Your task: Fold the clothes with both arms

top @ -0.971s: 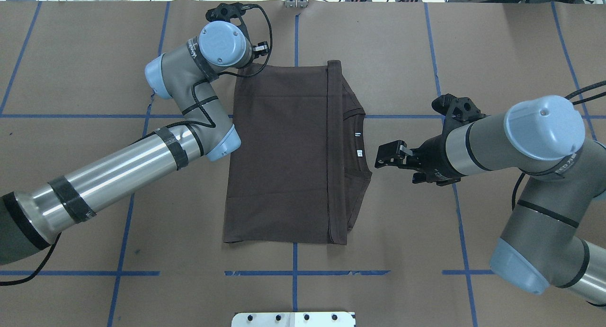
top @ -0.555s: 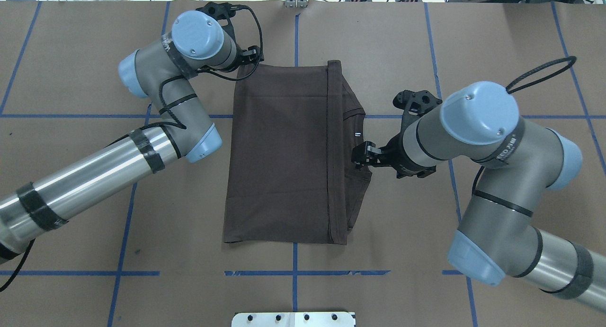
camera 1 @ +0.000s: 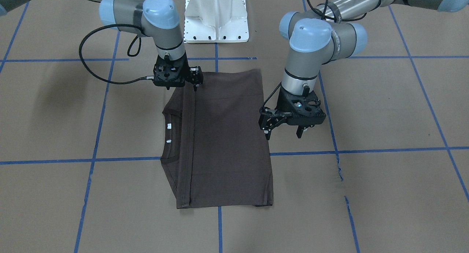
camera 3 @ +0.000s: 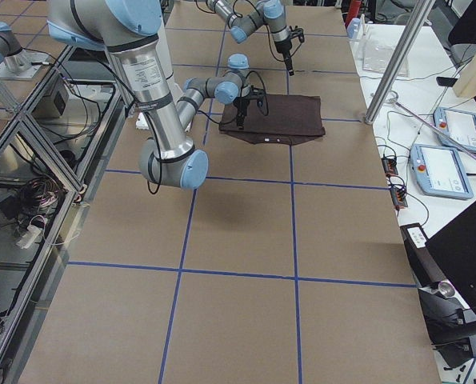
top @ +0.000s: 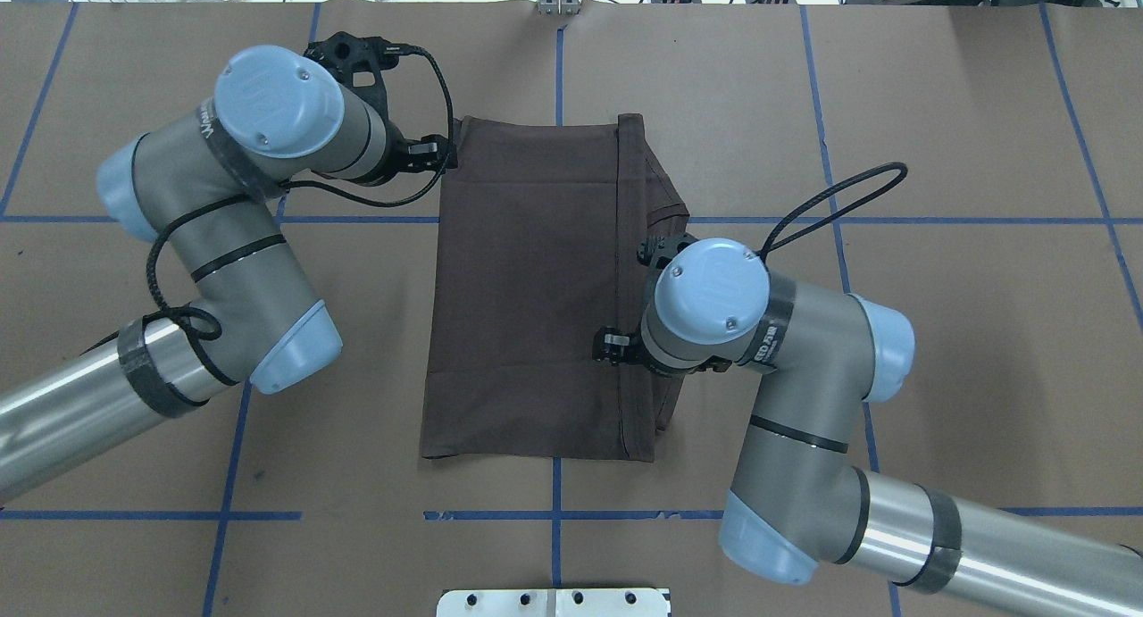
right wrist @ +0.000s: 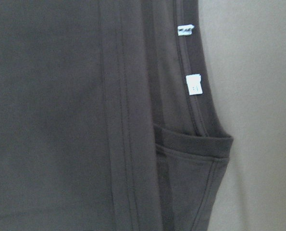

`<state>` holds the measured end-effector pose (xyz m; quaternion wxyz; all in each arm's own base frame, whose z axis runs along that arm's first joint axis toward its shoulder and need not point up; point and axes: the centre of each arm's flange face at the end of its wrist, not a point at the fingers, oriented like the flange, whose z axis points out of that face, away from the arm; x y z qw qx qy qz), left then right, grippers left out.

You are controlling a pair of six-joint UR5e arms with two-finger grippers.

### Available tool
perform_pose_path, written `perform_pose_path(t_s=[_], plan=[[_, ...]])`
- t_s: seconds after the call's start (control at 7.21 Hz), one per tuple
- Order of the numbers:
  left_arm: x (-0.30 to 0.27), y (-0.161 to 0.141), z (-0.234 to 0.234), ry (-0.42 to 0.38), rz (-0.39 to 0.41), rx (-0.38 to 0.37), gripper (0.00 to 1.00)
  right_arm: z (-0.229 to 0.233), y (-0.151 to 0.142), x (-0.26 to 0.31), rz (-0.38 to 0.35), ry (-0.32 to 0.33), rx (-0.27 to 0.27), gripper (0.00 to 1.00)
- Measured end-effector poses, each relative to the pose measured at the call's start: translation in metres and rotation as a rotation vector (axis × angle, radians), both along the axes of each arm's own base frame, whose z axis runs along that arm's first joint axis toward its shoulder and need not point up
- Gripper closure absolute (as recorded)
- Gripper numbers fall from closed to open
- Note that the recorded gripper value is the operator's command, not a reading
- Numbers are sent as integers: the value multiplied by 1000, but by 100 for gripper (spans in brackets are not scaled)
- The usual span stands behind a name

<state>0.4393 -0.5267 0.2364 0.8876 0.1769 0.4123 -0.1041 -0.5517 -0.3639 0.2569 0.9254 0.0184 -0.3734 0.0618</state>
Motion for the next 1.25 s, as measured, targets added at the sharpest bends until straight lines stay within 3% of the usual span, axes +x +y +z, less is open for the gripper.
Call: perform_pose_path(t_s=[0.55,1.25], plan=[[-8,20,0,3,14,0,0,11,28,-39,-60,73,-20,0],[-8,21,0,5,11,-5,0,23,30,-37,-96,131,-17,0]])
